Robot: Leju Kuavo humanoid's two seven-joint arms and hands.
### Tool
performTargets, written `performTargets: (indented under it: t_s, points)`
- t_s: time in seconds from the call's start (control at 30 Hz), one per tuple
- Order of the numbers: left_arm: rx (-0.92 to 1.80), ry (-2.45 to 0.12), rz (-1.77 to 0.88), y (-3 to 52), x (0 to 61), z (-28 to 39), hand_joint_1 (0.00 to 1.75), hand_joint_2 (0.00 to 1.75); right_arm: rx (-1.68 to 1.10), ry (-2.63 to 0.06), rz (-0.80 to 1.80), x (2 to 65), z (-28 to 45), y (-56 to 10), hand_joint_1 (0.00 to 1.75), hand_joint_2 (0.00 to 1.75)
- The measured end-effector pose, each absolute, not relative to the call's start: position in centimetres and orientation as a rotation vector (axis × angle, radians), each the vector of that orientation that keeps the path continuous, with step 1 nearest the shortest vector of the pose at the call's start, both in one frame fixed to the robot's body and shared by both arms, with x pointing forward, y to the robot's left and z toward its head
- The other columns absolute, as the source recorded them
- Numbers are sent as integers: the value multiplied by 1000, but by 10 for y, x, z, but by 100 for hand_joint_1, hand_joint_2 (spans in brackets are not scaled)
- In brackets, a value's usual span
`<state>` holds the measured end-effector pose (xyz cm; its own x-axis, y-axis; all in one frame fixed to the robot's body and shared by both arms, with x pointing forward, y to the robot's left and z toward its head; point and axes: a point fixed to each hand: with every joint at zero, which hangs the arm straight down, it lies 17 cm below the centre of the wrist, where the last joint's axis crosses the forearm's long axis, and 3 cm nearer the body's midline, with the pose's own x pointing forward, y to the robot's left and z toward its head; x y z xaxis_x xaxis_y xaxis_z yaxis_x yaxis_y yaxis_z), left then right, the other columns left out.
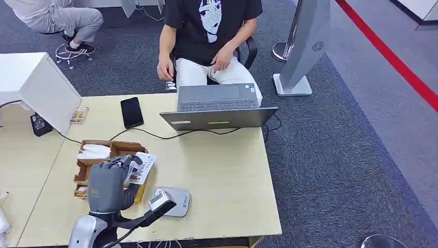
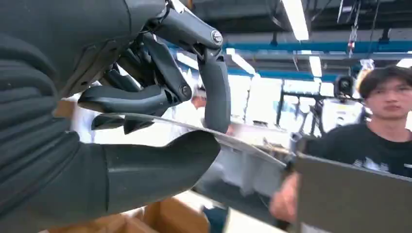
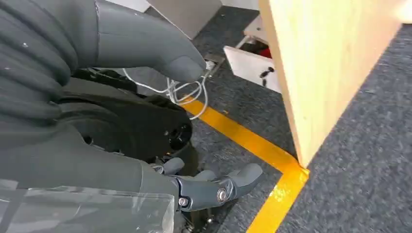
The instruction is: Pass the card to the sensor for recognition and then transmit it.
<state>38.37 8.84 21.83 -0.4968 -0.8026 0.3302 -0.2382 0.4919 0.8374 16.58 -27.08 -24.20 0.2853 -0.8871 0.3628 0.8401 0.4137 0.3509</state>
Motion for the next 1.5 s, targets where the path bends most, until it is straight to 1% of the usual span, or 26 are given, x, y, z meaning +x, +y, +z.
performTargets:
  t_s: [0.13, 0.27, 0.53, 0.7, 0.97, 1.3, 1.5]
  points:
    - [952, -1924, -950, 131, 437, 229, 175, 175, 116, -542, -1120, 168, -242, -263, 0, 175]
    - [1027, -1840, -948, 168, 471, 228, 175, 175, 126, -530, -1090, 168, -243, -259, 0, 175]
    - [1145, -1654, -945, 232, 514, 215, 175, 175, 133, -519, -1050, 168, -244, -255, 0, 175]
    - [1202, -1587, -947, 266, 528, 210, 175, 175, 126, -509, -1043, 167, -245, -254, 0, 175]
    - [1201, -1565, -927, 281, 534, 208, 175, 175, 127, -507, -1038, 166, -245, -254, 0, 175]
    - [1198, -1563, -927, 282, 537, 209, 175, 175, 127, -506, -1038, 166, -245, -254, 0, 175]
    - [1109, -1586, -903, 281, 538, 205, 175, 175, 127, -504, -1037, 166, -245, -255, 0, 175]
